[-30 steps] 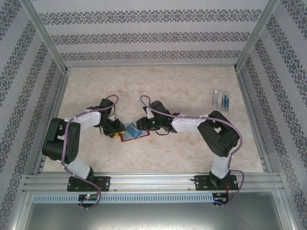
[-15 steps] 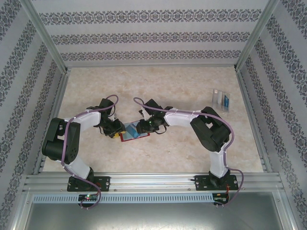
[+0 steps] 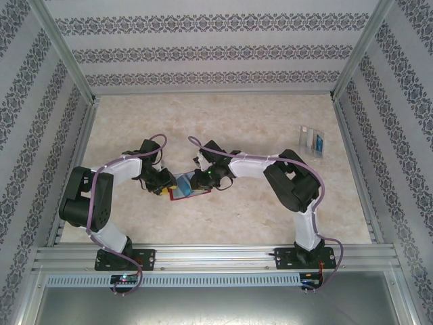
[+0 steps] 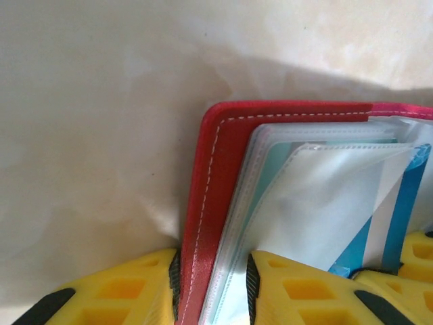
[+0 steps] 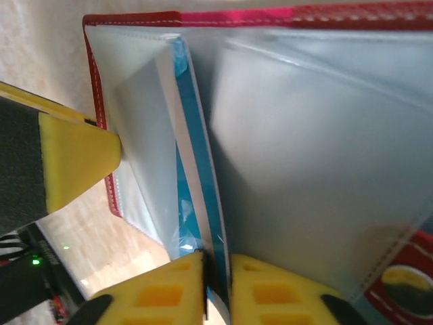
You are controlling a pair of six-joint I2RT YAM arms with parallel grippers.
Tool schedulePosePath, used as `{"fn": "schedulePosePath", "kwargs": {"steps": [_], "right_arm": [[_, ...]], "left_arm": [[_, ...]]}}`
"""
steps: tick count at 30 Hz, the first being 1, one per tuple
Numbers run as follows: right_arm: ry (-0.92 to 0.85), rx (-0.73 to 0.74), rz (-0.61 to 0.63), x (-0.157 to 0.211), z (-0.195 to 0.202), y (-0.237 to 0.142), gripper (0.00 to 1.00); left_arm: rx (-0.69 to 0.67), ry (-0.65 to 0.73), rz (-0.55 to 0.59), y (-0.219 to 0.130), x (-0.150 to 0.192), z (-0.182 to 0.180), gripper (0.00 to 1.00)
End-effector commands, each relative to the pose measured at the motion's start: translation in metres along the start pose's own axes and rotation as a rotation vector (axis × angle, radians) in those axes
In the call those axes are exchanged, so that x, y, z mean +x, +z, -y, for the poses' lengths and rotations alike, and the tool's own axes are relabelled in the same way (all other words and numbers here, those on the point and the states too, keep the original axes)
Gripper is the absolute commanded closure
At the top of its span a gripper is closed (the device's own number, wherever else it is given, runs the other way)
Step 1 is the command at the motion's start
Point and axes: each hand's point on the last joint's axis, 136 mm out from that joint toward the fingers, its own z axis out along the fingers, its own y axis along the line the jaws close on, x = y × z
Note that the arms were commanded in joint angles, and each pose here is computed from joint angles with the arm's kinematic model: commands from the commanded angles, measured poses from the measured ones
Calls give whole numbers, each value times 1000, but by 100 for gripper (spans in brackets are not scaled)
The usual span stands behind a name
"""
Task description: Put the credit cards into the card holder
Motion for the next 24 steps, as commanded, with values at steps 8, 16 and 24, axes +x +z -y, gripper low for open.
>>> {"fn": "schedulePosePath", "kwargs": {"steps": [8, 16, 24], "right_arm": [[34, -36, 73, -8, 0, -9, 100], [130, -64, 200, -15, 11, -9, 100], [199, -111, 264, -18, 16, -7, 100]], "left_arm": [[-37, -13, -49, 13, 13, -14, 68], [-45, -23, -65, 18, 13, -17, 69], [-45, -23, -70, 19, 13, -16, 69]]}}
